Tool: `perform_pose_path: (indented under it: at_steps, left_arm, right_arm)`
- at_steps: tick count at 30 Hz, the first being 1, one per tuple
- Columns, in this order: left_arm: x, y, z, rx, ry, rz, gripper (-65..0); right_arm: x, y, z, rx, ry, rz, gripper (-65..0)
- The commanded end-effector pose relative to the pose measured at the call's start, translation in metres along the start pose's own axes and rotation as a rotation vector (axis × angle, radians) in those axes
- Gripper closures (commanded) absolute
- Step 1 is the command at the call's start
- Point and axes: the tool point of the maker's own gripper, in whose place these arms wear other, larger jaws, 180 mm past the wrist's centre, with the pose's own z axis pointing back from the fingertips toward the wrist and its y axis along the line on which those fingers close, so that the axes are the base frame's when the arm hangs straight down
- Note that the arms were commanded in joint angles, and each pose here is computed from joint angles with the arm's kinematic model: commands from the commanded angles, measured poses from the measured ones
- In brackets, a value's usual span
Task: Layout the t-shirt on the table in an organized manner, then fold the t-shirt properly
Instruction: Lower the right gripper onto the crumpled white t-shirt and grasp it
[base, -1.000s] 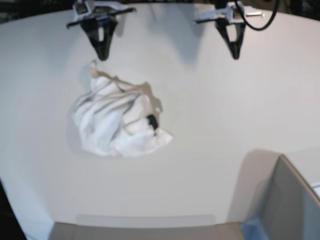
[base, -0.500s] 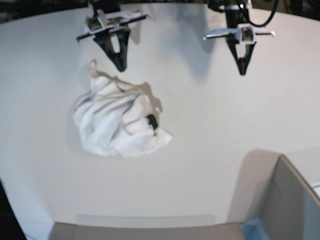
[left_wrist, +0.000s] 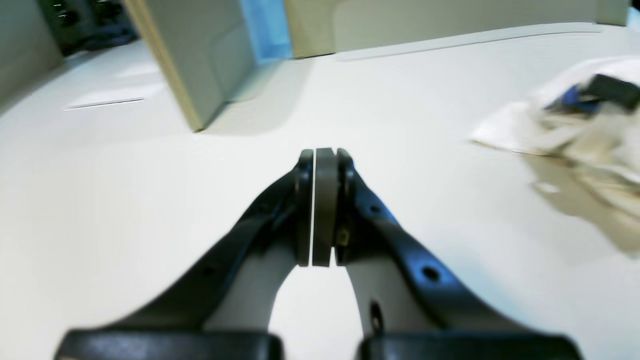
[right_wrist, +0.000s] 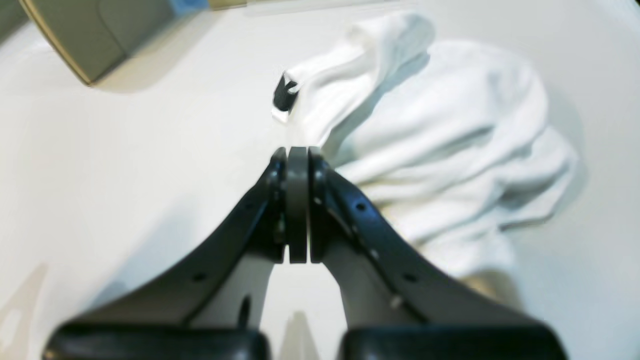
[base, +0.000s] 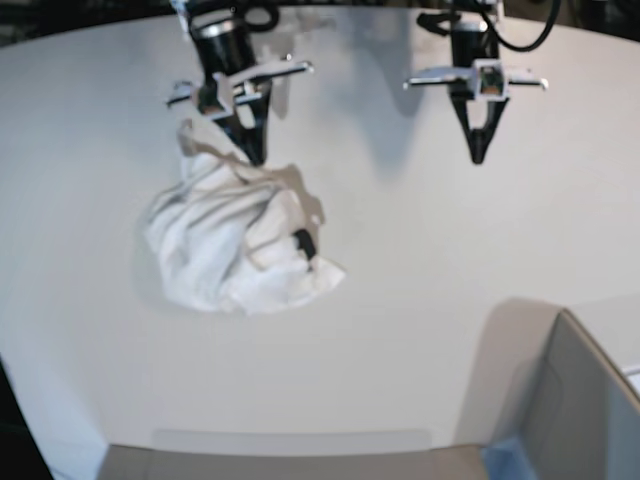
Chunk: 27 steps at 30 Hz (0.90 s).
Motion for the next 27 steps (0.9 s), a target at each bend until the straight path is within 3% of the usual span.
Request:
perform_pose_path:
  at_steps: [1, 13, 16, 21, 27]
  left_arm:
    - [0.009, 0.002, 0.000, 0.005, -0.035, -0.006, -0.2]
    - [0.017, 0.002, -0.012, 0.012, -0.074, -0.001, -0.1]
    - [0.017, 0.001, -0.012, 0.015, -0.073, 0.003, -0.1]
    - [0.019, 0.001, -0.014, 0.017, -0.082, 0.005, -0.1]
    - [0.017, 0.001, -0.015, 0.018, -0.077, 0.007, -0.1]
  right_arm:
    - [0.014, 0.002, -0.003, 0.008, -0.049, -0.001, -0.3]
    - [0.036, 0.007, -0.021, 0.036, -0.125, 0.013, -0.6]
    - [0.031, 0.006, -0.028, 0.038, -0.076, 0.022, -3.0]
    - [0.011, 0.001, -0.044, 0.033, 0.094, 0.046, -14.4]
    - [0.012, -0.002, -0.054, 0.031, 0.135, 0.065, -15.6]
